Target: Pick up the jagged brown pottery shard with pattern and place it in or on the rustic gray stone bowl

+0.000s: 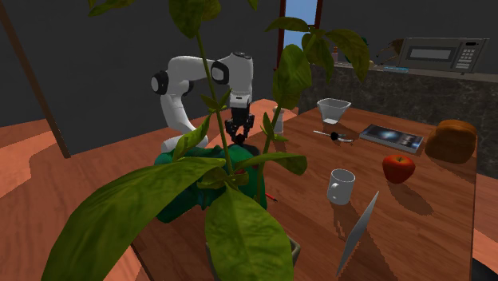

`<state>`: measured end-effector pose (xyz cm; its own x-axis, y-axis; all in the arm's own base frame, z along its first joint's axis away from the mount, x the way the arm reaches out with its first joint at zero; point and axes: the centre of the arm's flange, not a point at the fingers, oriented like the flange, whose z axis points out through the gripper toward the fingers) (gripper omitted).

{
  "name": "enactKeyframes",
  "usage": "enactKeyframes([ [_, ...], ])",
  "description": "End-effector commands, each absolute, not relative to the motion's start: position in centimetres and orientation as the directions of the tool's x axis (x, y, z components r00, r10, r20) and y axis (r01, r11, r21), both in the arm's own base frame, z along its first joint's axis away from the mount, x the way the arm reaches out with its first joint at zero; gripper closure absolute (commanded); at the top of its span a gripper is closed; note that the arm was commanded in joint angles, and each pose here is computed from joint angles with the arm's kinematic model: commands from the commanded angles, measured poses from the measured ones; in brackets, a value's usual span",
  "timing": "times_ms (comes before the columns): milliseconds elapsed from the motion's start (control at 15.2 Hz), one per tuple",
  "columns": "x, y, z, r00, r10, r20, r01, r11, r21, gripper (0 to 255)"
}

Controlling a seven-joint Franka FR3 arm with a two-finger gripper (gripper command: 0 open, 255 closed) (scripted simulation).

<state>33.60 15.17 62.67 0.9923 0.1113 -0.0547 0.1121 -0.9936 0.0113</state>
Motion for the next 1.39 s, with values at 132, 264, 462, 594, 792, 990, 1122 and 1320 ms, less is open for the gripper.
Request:
enactKeyframes([
  [132,33.6,15.2,60.6,0.992,0.111,-0.055,0.112,-0.994,0.011,255],
  [264,33.6,15.2,59.6,0.992,0.111,-0.055,0.112,-0.994,0.011,255],
  [462,33.6,15.2,58.0,0.992,0.111,-0.055,0.112,-0.994,0.011,255],
  [594,33.6,15.2,57.1,0.992,0.111,-0.055,0.112,-0.994,0.011,255],
  [792,33.6,15.2,57.1,0.992,0.111,-0.055,0.112,-0.994,0.011,255],
  [990,33.6,15.2,57.1,0.992,0.111,-0.055,0.112,-0.994,0.011,255],
  [1122,33.6,15.2,57.1,0.992,0.111,-0.055,0.112,-0.994,0.011,0],
  [1320,33.6,15.2,57.1,0.992,0.111,-0.055,0.112,-0.994,0.011,0],
])
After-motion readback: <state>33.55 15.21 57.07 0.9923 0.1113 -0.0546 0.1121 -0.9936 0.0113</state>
